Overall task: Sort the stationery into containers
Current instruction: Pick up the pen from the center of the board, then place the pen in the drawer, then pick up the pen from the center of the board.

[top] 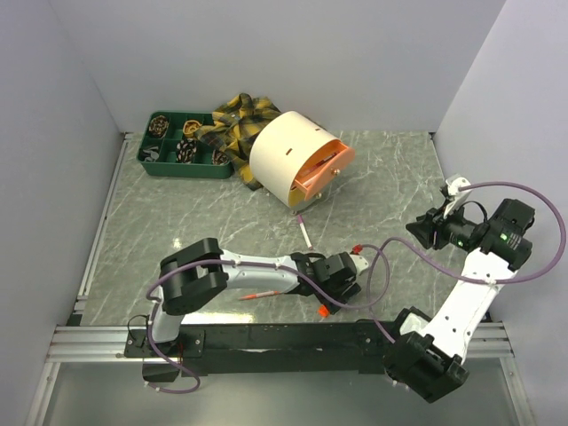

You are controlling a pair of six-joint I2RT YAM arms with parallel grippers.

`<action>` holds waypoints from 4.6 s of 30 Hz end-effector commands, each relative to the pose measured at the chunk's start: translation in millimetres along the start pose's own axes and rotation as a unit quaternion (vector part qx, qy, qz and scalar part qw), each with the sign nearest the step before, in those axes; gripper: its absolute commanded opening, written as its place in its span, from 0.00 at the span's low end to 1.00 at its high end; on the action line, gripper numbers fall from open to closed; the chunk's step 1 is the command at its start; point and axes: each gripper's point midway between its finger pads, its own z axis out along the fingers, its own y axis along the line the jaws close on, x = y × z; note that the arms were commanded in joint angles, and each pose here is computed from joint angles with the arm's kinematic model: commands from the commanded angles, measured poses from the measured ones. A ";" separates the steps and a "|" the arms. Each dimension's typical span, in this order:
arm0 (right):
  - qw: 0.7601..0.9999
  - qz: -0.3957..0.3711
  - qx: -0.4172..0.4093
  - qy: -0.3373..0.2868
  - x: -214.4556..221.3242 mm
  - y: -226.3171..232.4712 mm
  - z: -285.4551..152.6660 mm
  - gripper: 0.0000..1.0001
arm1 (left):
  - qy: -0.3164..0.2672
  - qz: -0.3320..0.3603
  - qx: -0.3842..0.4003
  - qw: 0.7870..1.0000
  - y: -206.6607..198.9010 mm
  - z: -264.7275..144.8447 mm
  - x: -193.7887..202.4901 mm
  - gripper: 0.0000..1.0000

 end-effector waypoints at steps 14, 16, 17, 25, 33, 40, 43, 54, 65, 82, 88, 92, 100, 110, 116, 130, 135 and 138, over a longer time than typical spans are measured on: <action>0.998 -0.050 -0.030 -0.023 -9.6 35.8 -7.3 0.46 | 0.071 -0.002 -0.107 0.992 18.1 46.3 72.7 0.31; 0.998 -0.050 -0.033 -0.021 -8.6 38.6 -7.9 0.46 | 0.071 0.000 -0.105 0.992 16.8 46.1 73.1 0.23; 0.998 -0.051 -0.035 -0.021 -8.6 39.4 -8.0 0.46 | 0.070 0.001 -0.105 0.992 17.0 46.0 72.5 0.09; 0.998 -0.042 -0.032 -0.037 -36.1 33.2 -14.9 0.45 | 0.022 0.024 -0.104 0.994 42.7 -13.1 28.3 0.01; 0.998 -0.027 -0.008 -0.061 -52.9 9.8 -12.5 0.45 | -0.134 0.049 -0.059 0.988 67.4 -131.3 -97.4 0.01; 0.997 0.002 0.014 -0.082 -55.8 -7.7 -6.5 0.45 | -0.298 0.187 -0.071 0.934 69.6 -232.2 -200.4 0.01; 0.996 0.010 0.018 -0.090 -58.9 -12.2 -5.5 0.44 | -0.350 0.202 -0.129 0.906 102.7 -255.7 -233.1 0.01; 0.995 0.035 0.027 -0.089 -53.9 -20.8 -1.9 0.43 | -0.432 0.173 -0.198 0.863 183.9 -270.4 -325.3 0.01; 0.998 0.026 0.019 -0.059 -39.6 -19.7 -0.5 0.43 | -0.423 0.156 -0.193 0.872 196.9 -222.1 -337.3 0.01; 0.998 0.038 0.012 -0.054 -31.7 -24.2 3.9 0.43 | -0.480 0.191 -0.206 0.831 155.7 -297.3 -352.3 0.70; 0.998 0.041 0.006 -0.048 -25.3 -18.6 4.9 0.43 | -0.482 0.228 -0.167 0.830 112.4 -364.9 -302.7 0.80; 0.998 0.045 0.002 -0.043 -17.3 -15.0 6.4 0.43 | -0.394 0.273 -0.100 0.872 98.7 -342.7 -187.4 0.82; 0.999 0.031 -0.001 -0.018 1.4 -9.9 7.7 0.43 | -0.194 0.273 0.023 0.942 95.0 -276.7 14.9 0.70; 1.000 0.016 -0.009 0.004 6.6 -4.2 3.7 0.43 | -0.078 0.293 -0.020 0.953 133.2 -225.2 145.7 0.67; 1.000 0.027 -0.011 -0.002 6.5 -10.0 7.5 0.43 | -0.032 0.293 0.000 0.956 136.7 -217.1 158.0 0.67; 0.999 0.047 -0.011 0.000 11.3 -10.8 11.5 0.43 | 0.028 0.303 -0.019 0.953 182.9 -197.6 182.0 0.67; 0.999 0.054 -0.007 -0.002 11.3 -13.8 12.5 0.43 | 0.034 0.304 -0.009 0.952 189.3 -189.3 184.0 0.66; 0.999 0.053 -0.003 -0.002 9.7 -15.6 11.7 0.43 | 0.038 0.307 -0.004 0.951 190.8 -184.0 185.2 0.65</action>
